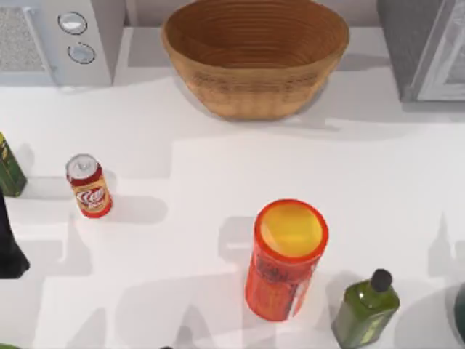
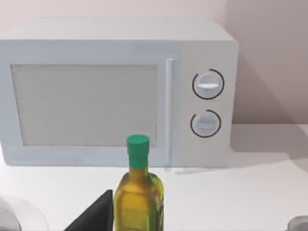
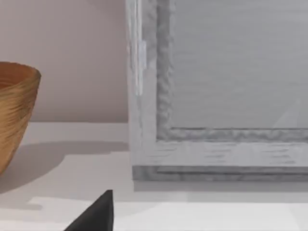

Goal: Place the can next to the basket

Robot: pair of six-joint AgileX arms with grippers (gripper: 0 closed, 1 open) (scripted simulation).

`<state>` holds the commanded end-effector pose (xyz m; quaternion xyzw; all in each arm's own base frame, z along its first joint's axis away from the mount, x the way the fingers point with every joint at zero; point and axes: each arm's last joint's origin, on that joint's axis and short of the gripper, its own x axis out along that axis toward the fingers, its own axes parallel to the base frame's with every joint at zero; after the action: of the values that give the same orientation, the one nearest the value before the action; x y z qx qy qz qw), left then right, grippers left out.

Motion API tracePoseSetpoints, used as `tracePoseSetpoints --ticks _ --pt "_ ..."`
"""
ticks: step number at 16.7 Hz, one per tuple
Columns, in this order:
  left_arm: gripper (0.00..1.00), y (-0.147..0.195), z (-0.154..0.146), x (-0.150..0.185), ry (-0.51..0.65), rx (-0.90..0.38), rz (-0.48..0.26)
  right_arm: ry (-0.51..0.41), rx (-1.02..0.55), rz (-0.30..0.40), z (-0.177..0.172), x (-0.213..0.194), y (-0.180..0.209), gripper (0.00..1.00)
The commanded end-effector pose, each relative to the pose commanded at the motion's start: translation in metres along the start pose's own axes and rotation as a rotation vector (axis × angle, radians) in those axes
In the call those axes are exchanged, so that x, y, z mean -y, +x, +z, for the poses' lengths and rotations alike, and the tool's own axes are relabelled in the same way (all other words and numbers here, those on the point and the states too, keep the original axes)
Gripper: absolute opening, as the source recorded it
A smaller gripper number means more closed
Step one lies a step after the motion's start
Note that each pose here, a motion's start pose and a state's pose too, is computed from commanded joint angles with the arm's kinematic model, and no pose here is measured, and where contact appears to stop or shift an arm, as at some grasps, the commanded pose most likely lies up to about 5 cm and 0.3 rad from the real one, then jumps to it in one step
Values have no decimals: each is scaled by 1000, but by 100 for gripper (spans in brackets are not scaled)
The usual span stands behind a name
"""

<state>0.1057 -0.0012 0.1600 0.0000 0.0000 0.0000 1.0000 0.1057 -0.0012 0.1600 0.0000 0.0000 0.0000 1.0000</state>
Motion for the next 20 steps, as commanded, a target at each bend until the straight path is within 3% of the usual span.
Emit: tracePoseSetpoints --ticks 4,9,14,20 --pt "100 0 6 1 12 -25 -8 0 0 0 0 0 0 100" --pt "100 9 52 5 104 -219 -60 0 0 0 0 0 0 100" --pt "100 64 100 15 258 -611 -170 0 0 0 0 0 0 100" --pt "100 164 103 42 453 -1100 -377 0 0 0 0 0 0 100"
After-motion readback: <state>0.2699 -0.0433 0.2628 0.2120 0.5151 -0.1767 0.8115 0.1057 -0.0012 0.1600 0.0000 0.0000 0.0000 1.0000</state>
